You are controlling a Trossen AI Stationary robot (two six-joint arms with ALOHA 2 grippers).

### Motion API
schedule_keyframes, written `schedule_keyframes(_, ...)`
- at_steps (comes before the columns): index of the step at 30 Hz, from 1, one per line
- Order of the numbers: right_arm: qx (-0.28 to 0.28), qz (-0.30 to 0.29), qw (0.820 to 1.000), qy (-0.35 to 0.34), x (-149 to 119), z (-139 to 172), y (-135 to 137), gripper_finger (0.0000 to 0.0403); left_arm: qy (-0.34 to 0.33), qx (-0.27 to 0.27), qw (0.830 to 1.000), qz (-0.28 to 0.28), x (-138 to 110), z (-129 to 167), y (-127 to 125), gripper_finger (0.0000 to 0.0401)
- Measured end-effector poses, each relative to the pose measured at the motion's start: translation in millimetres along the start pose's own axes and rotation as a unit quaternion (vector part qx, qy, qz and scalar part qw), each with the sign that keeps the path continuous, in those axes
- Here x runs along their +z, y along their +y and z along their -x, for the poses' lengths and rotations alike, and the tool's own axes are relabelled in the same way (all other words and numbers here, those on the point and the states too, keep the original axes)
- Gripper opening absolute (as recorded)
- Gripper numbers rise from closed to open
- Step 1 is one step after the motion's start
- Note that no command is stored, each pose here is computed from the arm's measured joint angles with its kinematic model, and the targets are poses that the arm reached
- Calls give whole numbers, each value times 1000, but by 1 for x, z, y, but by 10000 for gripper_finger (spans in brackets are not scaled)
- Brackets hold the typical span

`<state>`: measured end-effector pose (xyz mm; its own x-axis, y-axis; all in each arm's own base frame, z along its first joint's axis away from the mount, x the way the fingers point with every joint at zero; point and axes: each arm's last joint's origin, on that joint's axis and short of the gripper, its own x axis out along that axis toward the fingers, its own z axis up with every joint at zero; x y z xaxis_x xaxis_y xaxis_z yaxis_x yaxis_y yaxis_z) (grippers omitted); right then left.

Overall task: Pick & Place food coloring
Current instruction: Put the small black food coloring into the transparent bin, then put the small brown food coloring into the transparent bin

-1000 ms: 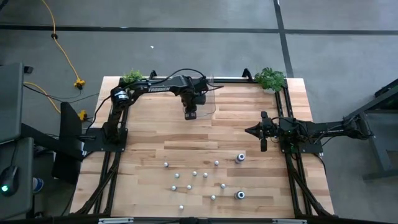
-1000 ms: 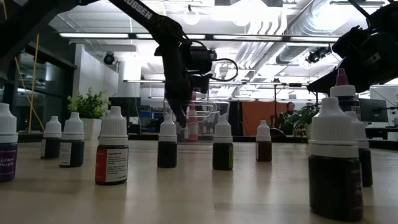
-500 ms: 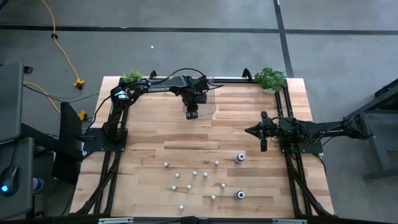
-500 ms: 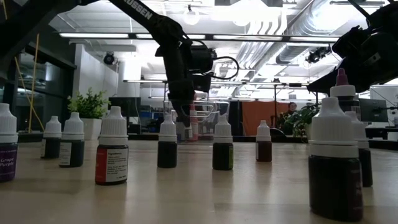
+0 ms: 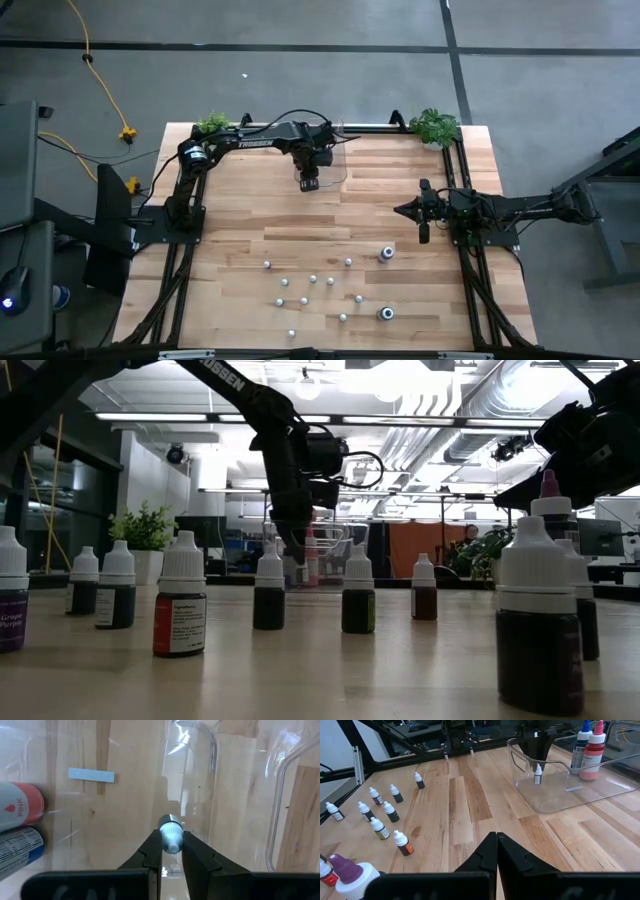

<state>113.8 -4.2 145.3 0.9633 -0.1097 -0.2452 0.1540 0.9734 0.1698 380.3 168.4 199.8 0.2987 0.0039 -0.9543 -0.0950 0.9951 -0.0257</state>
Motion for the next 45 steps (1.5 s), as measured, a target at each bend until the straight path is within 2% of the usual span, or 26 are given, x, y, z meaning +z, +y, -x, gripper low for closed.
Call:
schedule_keyframes(11,0,0,1000,0,0,0,0,0,2,-1,1000,3,0,0,0,45)
schedule_keyframes(21,0,0,1000,0,0,0,0,0,6,-2,1000,13,-1,0,0,109)
schedule_keyframes(30,0,0,1000,0,0,0,0,0,0,6,1000,12,0,0,0,117)
schedule_keyframes(38,0,0,1000,0,0,0,0,0,3,16,1000,10,8,18,1,117)
schedule_keyframes(45,0,0,1000,0,0,0,0,0,22,31,999,10,17,52,1,118)
